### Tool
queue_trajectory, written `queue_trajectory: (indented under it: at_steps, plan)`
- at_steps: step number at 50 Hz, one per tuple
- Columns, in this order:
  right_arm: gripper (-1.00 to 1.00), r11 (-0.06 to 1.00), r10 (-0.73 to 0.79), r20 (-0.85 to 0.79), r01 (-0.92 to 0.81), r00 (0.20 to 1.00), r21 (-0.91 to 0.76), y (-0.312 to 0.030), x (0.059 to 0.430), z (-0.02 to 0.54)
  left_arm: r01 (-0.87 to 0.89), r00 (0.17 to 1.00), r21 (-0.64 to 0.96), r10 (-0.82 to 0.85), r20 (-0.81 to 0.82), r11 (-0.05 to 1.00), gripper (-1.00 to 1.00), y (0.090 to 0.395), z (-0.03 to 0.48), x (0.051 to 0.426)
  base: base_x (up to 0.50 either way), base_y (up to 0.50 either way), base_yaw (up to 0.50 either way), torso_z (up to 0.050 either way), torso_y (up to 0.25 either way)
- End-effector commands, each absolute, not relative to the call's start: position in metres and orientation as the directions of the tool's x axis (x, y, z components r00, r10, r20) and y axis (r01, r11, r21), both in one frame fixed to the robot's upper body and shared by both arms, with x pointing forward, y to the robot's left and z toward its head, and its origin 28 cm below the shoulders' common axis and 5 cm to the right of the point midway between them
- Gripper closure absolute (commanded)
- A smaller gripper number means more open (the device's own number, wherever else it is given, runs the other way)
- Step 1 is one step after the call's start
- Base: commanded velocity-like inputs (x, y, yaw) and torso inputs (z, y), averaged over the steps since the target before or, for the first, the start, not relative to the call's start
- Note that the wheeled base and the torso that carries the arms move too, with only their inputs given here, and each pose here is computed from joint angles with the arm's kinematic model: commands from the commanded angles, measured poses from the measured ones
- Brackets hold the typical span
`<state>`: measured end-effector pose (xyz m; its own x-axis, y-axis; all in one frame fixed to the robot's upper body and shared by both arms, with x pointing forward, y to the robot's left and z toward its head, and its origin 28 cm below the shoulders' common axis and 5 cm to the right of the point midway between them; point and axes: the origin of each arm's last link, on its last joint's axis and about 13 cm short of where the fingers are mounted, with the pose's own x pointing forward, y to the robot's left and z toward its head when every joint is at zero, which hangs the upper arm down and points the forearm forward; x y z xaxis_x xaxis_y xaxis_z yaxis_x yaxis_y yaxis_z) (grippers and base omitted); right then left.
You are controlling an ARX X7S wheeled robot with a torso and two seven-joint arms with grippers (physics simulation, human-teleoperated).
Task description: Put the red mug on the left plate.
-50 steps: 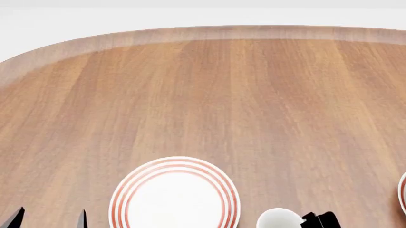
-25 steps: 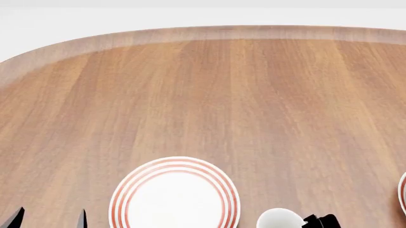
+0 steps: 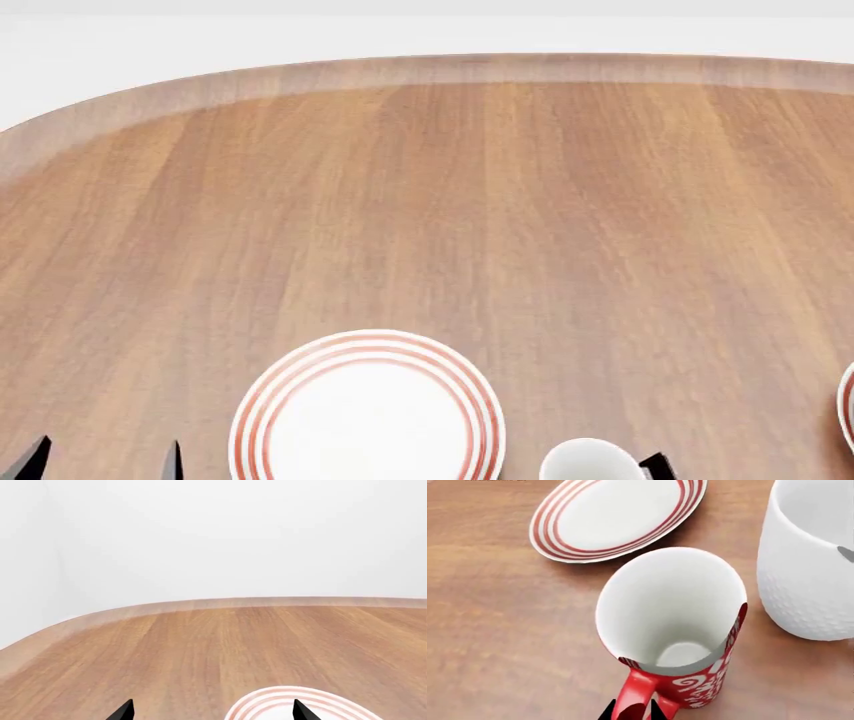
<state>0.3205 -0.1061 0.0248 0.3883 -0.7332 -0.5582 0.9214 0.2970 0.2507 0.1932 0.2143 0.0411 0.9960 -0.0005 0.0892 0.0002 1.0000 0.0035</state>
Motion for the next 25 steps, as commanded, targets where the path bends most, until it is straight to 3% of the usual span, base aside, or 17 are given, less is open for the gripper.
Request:
queue_trajectory:
  at_steps: [1, 4, 9, 16, 17, 25]
  plan:
    - [1.0, 0.332, -0.735, -0.529, 0.905, 0.424, 0.264, -0.103, 0.316, 0.031, 0.0, 0.996, 0.003, 0.0, 0.091, 1.0, -1.0, 0.214, 0.041, 0.193, 0.0, 0.0, 0.0, 0.0, 0.0]
    - [1.0, 0.332, -0.735, -0.529, 0.905, 0.424, 0.264, -0.103, 0.316, 0.031, 0.0, 0.996, 0.003, 0.0, 0.091, 1.0, -1.0, 0.214, 0.041, 0.193, 0.0, 0.0, 0.0, 0.0, 0.0]
    - [1.0, 0.434, -0.714, -0.458, 0.848, 0.529, 0.304, -0.094, 0.311, 0.049, -0.002, 0.996, 0.002, 0.002, 0.092, 1.0, -1.0, 0.215, 0.042, 0.193, 0.0, 0.0, 0.0, 0.0, 0.0]
    - [1.0, 0.434, -0.714, -0.458, 0.848, 0.529, 0.304, -0.094, 0.311, 0.049, -0.002, 0.996, 0.002, 0.002, 0.092, 1.0, -1.0, 0.215, 0.042, 0.193, 0.0, 0.0, 0.0, 0.0, 0.002]
    - [1.0, 0.504, -0.688, -0.394, 0.792, 0.609, 0.344, -0.085, 0.304, 0.063, -0.002, 0.996, 0.001, 0.001, 0.09, 1.0, -1.0, 0.215, 0.041, 0.193, 0.0, 0.0, 0.0, 0.0, 0.0]
    - [1.0, 0.504, -0.688, -0.394, 0.792, 0.609, 0.344, -0.085, 0.304, 0.063, -0.002, 0.996, 0.001, 0.001, 0.09, 1.0, -1.0, 0.215, 0.041, 0.193, 0.0, 0.0, 0.0, 0.0, 0.0]
